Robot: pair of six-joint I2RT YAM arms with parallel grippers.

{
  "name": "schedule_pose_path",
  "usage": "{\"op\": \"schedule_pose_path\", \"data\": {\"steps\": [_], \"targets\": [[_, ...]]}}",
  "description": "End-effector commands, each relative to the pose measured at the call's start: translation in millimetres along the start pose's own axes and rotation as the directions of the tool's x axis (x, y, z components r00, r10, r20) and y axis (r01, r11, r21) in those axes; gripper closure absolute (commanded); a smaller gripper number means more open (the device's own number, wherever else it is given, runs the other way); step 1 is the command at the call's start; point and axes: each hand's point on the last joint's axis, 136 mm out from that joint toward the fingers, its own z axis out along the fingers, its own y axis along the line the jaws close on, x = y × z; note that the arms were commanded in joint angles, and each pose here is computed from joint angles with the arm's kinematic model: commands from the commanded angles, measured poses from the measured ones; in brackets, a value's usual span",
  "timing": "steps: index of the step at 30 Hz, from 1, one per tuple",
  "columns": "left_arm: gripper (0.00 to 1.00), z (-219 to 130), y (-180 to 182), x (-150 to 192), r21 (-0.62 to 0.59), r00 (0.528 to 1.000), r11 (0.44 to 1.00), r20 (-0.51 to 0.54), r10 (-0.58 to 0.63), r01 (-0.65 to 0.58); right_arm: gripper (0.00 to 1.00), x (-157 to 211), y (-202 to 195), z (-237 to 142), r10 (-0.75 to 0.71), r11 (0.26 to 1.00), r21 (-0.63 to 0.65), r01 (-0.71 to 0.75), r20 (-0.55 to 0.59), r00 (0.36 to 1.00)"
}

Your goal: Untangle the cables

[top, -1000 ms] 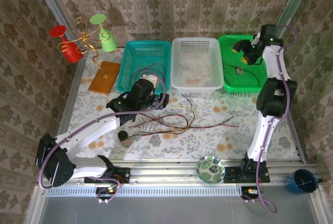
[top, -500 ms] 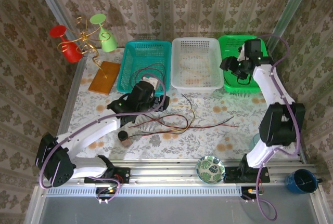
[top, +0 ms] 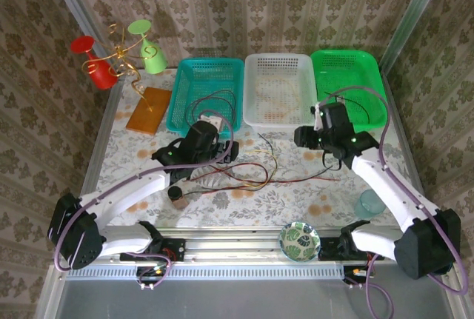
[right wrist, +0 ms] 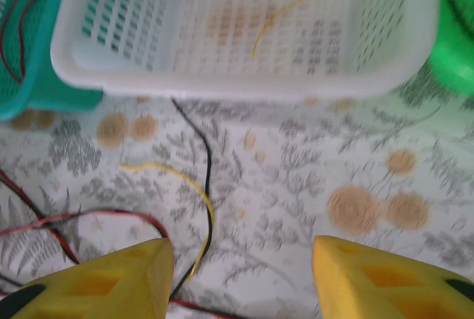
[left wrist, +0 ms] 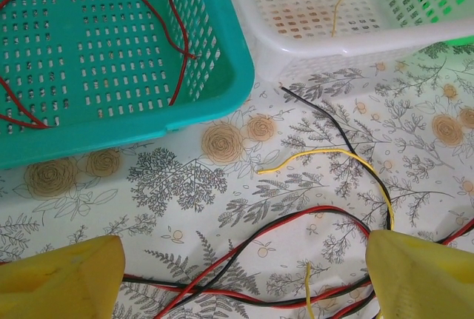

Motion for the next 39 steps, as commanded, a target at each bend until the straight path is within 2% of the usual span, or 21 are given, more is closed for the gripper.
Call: {"op": "schedule_pose_path", "data": {"steps": [1, 4, 8, 14, 16, 18, 21, 25, 27, 30, 33, 39], "targets": [[0.15, -2, -5, 3, 0.031, 1.0, 0.999, 0.007, -0.027, 0.027, 0.5, 25, 3, 9, 0.089, 0.996, 0.01, -0.088, -0.042, 0.995], [0.15, -1, -5, 5, 0.033, 0.999, 0.999, 0.003, -0.033, 0.033, 0.53, 50, 25, 23, 0.175, 0.983, -0.04, -0.181, -0.123, 0.977], [0.15, -1, -4, 8, 0.033, 0.999, 0.999, -0.001, -0.039, 0.039, 0.54, 72, 58, 37, 0.141, 0.984, -0.089, -0.158, -0.171, 0.975], [0.15, -3, -2, 14, 0.033, 0.999, 0.998, -0.012, -0.044, 0.044, 0.59, 89, 54, 55, 0.095, 0.995, -0.01, -0.1, -0.233, 0.968], [0.15, -4, -2, 15, 0.034, 0.999, 0.999, -0.015, -0.041, 0.042, 0.6, 95, 62, 57, 0.089, 0.994, -0.029, -0.101, -0.274, 0.957], [0.14, -5, 1, 16, 0.027, 0.999, 0.999, -0.016, -0.039, 0.039, 0.61, 98, 80, 54, 0.021, 0.995, -0.089, -0.05, -0.294, 0.956], [0.14, -9, 2, 18, 0.064, 0.995, 0.994, -0.043, -0.089, 0.092, 0.59, 107, 92, 59, -0.176, 0.978, -0.164, 0.128, -0.325, 0.929], [0.15, -18, 3, 15, 0.141, 0.986, 0.976, -0.051, -0.161, 0.166, 0.58, 110, 98, 58, -0.428, 0.897, -0.25, 0.365, -0.276, 0.861], [0.15, -24, 8, 14, 0.151, 0.983, 0.971, -0.038, -0.18, 0.184, 0.57, 115, 104, 59, -0.559, 0.819, -0.3, 0.488, -0.229, 0.797], [0.16, -31, 19, 18, 0.14, 0.975, 0.965, -0.037, -0.218, 0.221, 0.56, 125, 114, 61, -0.679, 0.721, -0.351, 0.598, -0.184, 0.711], [0.16, -39, 30, 23, 0.124, 0.969, 0.961, -0.027, -0.244, 0.246, 0.56, 133, 120, 67, -0.744, 0.654, -0.373, 0.658, -0.161, 0.648], [0.16, -47, 41, 31, 0.105, 0.961, 0.955, -0.014, -0.276, 0.276, 0.56, 150, 135, 77, -0.798, 0.589, -0.428, 0.686, -0.176, 0.576]]}}
